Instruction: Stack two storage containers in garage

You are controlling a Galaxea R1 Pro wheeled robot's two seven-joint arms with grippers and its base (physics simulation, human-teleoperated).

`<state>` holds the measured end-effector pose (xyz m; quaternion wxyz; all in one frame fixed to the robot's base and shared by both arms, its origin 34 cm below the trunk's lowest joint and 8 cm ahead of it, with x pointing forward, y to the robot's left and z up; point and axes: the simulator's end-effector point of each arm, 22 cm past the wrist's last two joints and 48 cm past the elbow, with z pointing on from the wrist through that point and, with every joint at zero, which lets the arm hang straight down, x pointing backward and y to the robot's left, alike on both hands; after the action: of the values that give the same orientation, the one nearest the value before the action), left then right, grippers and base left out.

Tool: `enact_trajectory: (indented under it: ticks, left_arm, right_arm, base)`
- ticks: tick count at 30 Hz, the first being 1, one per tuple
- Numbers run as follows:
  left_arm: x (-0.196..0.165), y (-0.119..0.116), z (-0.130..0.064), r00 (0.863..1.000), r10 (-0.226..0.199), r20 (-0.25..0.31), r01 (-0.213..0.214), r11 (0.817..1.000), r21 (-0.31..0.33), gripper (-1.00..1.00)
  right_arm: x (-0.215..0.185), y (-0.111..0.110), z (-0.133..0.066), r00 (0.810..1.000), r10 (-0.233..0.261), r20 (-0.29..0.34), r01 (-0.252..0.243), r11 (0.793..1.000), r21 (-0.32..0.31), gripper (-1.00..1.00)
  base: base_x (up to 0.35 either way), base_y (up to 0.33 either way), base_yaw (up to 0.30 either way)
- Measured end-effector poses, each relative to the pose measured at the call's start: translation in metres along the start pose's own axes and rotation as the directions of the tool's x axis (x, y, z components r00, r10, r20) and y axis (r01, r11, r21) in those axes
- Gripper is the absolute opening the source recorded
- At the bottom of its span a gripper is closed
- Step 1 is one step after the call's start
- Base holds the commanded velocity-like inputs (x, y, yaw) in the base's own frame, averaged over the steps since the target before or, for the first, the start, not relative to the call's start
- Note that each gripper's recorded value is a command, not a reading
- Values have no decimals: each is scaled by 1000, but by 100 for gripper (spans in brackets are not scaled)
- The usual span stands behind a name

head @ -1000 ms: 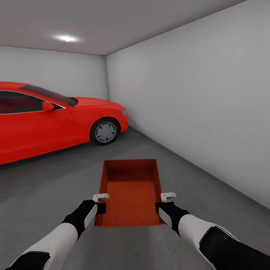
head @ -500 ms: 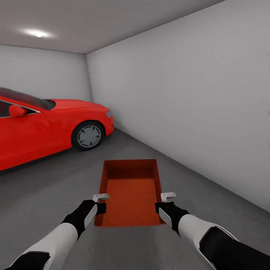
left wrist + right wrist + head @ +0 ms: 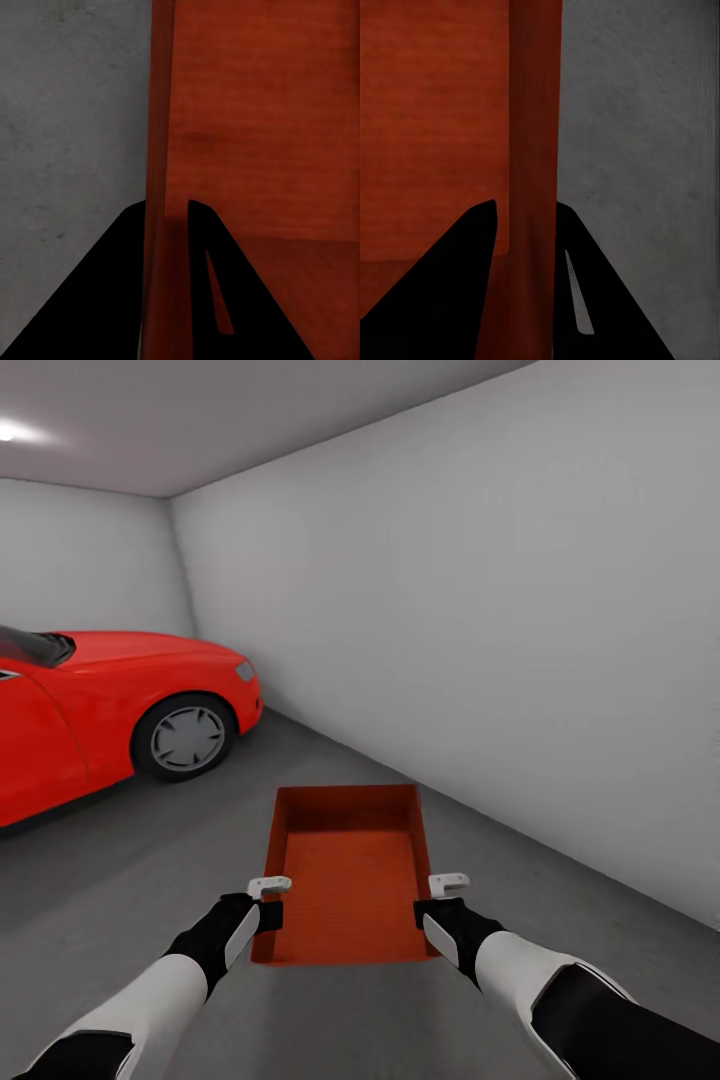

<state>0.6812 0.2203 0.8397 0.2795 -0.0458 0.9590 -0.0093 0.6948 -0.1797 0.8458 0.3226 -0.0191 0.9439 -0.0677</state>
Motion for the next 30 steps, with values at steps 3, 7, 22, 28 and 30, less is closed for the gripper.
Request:
enact_trajectory:
  ticks: [3, 7, 22, 28, 30]
  left_arm:
    - [0, 0, 0, 1000, 0, 0, 0, 1000, 0, -100]
    - [0, 0, 0, 1000, 0, 0, 0, 1000, 0, -100]
    - [0, 0, 0, 1000, 0, 0, 0, 1000, 0, -100]
    - [0, 0, 0, 1000, 0, 0, 0, 1000, 0, -100]
    - [0, 0, 0, 1000, 0, 0, 0, 1000, 0, -100]
  right_arm:
    - [0, 0, 0, 1000, 0, 0, 0, 1000, 0, -100]
    - [0, 0, 0, 1000, 0, 0, 0, 1000, 0, -100]
    - [0, 0, 0, 1000, 0, 0, 0, 1000, 0, -100]
    - [0, 0, 0, 1000, 0, 0, 0, 1000, 0, -100]
    - [0, 0, 0, 1000, 0, 0, 0, 1000, 0, -100]
  base:
    - [323, 0, -246]
    - [323, 0, -246]
    - [323, 0, -246]
    - [323, 0, -246]
    - [323, 0, -246]
